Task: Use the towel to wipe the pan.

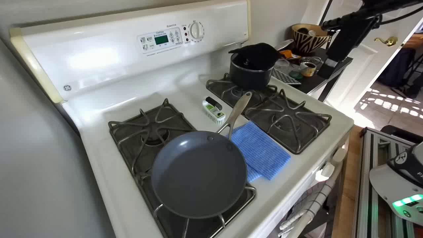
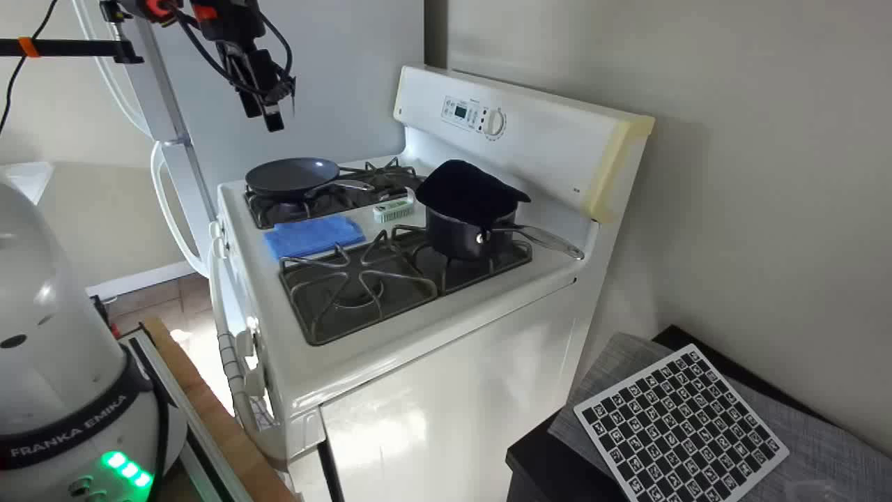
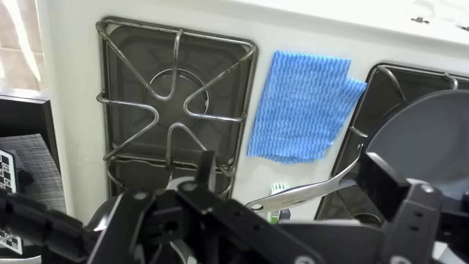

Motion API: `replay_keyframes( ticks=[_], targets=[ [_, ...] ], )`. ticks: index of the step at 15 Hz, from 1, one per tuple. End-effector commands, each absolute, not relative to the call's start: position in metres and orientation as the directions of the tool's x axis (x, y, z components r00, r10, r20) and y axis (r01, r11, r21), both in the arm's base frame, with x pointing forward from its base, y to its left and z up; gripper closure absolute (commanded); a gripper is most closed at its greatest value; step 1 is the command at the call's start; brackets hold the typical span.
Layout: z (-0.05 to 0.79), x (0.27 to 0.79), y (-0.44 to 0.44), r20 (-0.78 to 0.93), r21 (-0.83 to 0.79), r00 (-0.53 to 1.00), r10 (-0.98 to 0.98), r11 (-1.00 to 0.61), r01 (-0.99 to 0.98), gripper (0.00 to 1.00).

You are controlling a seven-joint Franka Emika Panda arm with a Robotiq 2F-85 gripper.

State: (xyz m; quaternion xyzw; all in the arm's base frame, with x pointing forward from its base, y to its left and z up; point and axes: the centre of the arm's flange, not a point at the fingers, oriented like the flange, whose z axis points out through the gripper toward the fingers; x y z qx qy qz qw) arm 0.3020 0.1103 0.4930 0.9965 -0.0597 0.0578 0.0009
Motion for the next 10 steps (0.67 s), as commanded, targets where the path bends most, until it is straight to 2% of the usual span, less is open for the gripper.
replay_keyframes(
  ticks=[1,5,10],
  targets=[
    [0.493,0.302,0.11,0.115,-0.005,0.986,-0.119,-0.993,-0.119,0.0],
    [0.493,0.302,0.11,0.115,-0.005,0.986,-0.119,-0.993,-0.119,0.0],
    [0.43,0.31,0.11,0.14,0.014,0.985,-0.101,-0.995,-0.103,0.0]
  ],
)
